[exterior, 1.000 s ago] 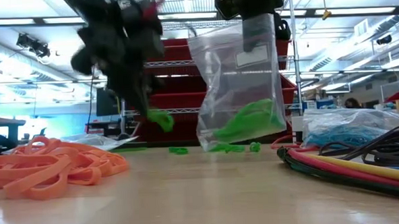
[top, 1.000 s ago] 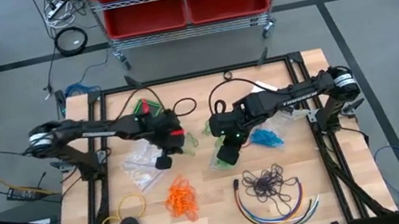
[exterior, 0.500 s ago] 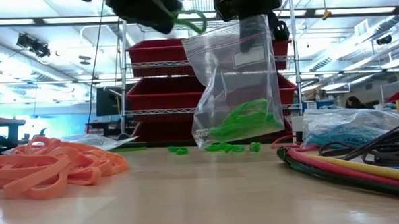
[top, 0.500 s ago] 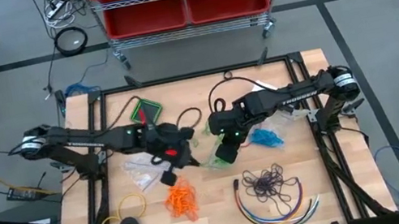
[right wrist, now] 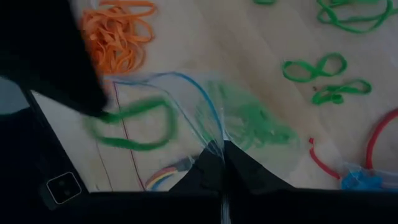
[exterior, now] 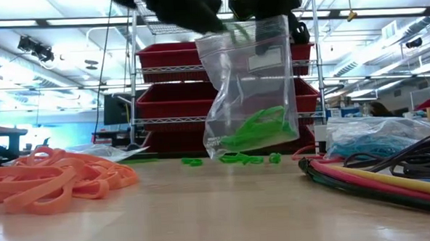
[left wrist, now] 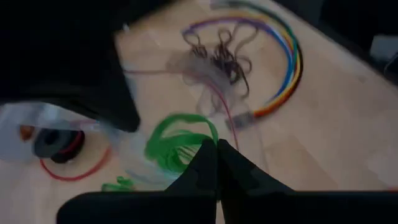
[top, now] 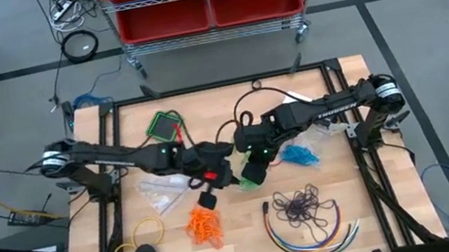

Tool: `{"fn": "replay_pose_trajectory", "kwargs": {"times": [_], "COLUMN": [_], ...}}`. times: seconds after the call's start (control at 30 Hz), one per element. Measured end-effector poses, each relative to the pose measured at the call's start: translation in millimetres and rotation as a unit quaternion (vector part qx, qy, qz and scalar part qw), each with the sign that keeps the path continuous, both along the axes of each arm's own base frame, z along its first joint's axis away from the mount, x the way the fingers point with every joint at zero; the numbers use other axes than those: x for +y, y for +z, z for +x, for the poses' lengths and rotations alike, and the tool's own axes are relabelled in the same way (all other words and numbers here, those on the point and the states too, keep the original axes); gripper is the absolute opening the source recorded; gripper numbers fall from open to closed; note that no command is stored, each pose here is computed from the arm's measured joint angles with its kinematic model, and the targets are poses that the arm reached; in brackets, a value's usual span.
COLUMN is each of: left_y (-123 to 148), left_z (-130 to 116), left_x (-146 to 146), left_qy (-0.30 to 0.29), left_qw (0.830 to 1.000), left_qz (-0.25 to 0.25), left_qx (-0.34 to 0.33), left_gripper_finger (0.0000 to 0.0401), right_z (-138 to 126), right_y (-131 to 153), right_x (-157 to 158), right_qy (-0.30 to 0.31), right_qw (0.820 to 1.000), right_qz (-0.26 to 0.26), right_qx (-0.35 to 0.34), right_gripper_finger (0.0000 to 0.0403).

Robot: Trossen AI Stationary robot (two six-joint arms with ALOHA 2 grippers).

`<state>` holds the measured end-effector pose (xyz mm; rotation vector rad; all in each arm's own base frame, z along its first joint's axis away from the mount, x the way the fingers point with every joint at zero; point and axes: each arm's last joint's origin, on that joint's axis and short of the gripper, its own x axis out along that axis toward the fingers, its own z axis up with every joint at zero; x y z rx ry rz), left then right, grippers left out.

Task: Sort rubber bands
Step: Put the green rubber band into the transparent zip bag

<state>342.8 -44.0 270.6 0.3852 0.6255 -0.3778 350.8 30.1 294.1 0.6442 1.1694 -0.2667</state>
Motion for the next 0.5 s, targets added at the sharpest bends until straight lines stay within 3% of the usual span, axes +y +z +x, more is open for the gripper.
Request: {"fn": "replay_pose_trajectory", "kwargs": {"times": [0.3,0.5], "left_y": [-6.6,-5.7], "left_z": [10.8,10.2], "left_x": [-0.8,-3.1], "left_qy": [0.066,0.066], "left_qw": [0.995,0.995], "left_qz": [0.068,0.07], "left_qx": [0.014,0.014], "left_gripper_finger": [0.0033,0.0106], "right_z": [1.2,1.4], "right_y": [0.5,0.6], "right_x": [-0.7,-0.9], "right_qy": [-0.001,-0.001], "right_qw": [1.0,1.0], "right_qz": [-0.001,-0.001], "right_qx": [-0.006,-0.008], "right_gripper_finger": [0.0,0.0]}}
